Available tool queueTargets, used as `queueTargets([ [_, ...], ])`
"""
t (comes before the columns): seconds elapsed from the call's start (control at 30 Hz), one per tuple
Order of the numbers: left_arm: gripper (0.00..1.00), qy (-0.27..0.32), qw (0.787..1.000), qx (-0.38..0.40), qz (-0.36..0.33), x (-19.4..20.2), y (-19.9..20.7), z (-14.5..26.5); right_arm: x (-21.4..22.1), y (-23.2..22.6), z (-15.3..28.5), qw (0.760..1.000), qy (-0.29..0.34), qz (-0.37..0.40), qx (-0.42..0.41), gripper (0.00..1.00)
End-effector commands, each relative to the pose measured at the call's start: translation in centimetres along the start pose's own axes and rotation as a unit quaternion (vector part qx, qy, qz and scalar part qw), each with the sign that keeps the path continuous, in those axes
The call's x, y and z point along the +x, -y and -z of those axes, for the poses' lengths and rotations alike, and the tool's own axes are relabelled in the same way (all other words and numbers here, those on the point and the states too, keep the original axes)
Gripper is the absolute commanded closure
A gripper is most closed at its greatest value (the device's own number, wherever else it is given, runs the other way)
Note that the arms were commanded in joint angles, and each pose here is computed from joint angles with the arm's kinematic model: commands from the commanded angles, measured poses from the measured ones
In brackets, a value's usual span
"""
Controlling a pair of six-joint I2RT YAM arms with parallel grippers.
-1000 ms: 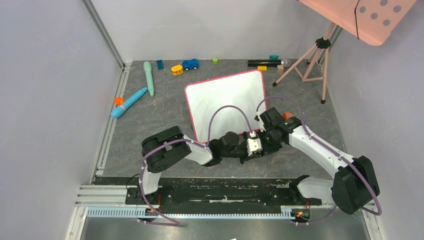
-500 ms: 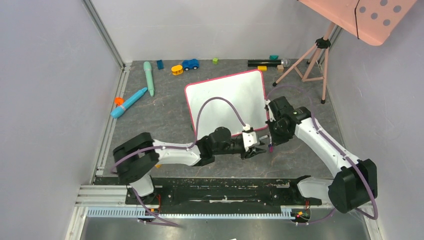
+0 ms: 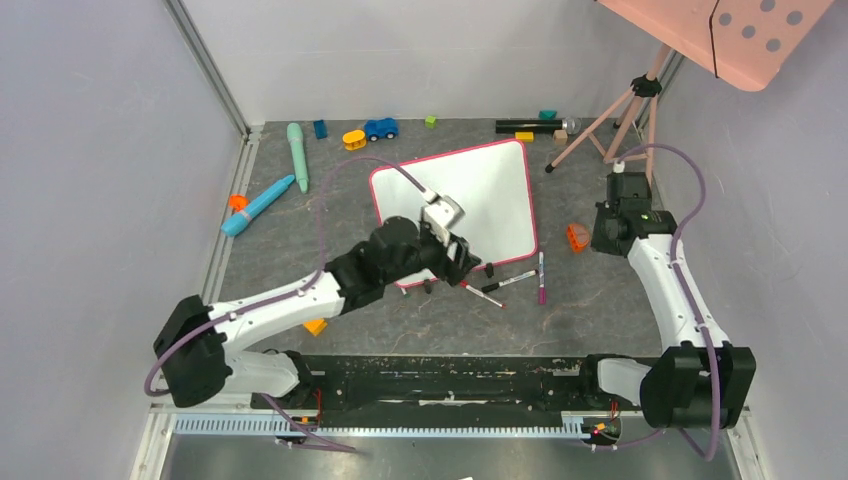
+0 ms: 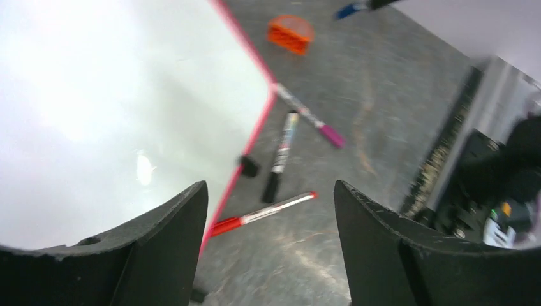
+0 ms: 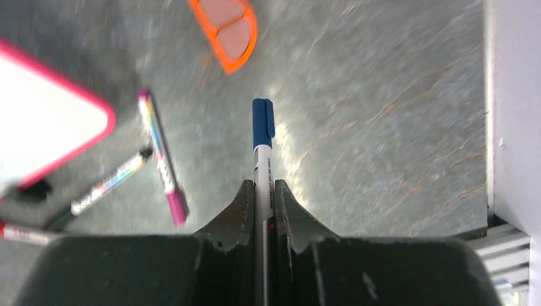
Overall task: Write a sentence on the whiteboard
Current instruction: Place the whiteboard marker at the center of the board.
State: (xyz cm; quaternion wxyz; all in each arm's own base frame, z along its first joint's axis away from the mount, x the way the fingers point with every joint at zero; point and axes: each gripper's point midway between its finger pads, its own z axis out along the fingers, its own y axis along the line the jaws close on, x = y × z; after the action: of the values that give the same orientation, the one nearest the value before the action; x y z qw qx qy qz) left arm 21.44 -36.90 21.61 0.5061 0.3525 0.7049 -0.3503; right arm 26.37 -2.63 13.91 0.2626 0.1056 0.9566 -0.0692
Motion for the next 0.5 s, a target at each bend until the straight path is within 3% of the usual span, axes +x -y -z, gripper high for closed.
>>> queueTargets([
  [0.0,0.22,-0.029,0.988,-0.112,0.107,-0.4,-5.5,3.5,-5.0,3.0,-2.0,0.99,0.104,-0.08,0.056,1.0],
  [0.03,0.21,-0.02,0.985,-0.127,0.112,-0.7,-6.5,4.1,-5.2,3.2,-2.7,0.989,0.103,-0.086,0.058,0.99],
  [0.07,0.21,-0.013,0.983,-0.138,0.121,-0.8,-7.1,4.8,-5.4,3.5,-3.2,0.989,0.102,-0.093,0.06,0.91],
  [0.2,0.2,0.007,0.971,-0.179,0.156,-1.1,-9.8,7.4,-6.0,3.1,-3.5,0.99,0.095,-0.091,0.043,0.3],
  [0.23,0.2,0.005,0.969,-0.187,0.16,-1.0,-10.2,7.9,-5.6,2.3,-3.4,0.992,0.09,-0.087,0.021,0.09],
  [0.27,0.2,0.004,0.966,-0.199,0.163,-0.9,-10.7,8.4,-5.0,1.7,-3.4,0.993,0.084,-0.083,0.004,0.03],
  [0.33,0.2,0.001,0.962,-0.215,0.168,-0.7,-11.3,9.3,-3.2,-0.1,-3.1,0.995,0.062,-0.071,-0.033,0.03],
  [0.47,0.19,-0.002,0.958,-0.226,0.177,-0.4,-11.5,10.3,0.5,-4.2,-2.7,0.994,0.038,-0.022,-0.098,0.2],
])
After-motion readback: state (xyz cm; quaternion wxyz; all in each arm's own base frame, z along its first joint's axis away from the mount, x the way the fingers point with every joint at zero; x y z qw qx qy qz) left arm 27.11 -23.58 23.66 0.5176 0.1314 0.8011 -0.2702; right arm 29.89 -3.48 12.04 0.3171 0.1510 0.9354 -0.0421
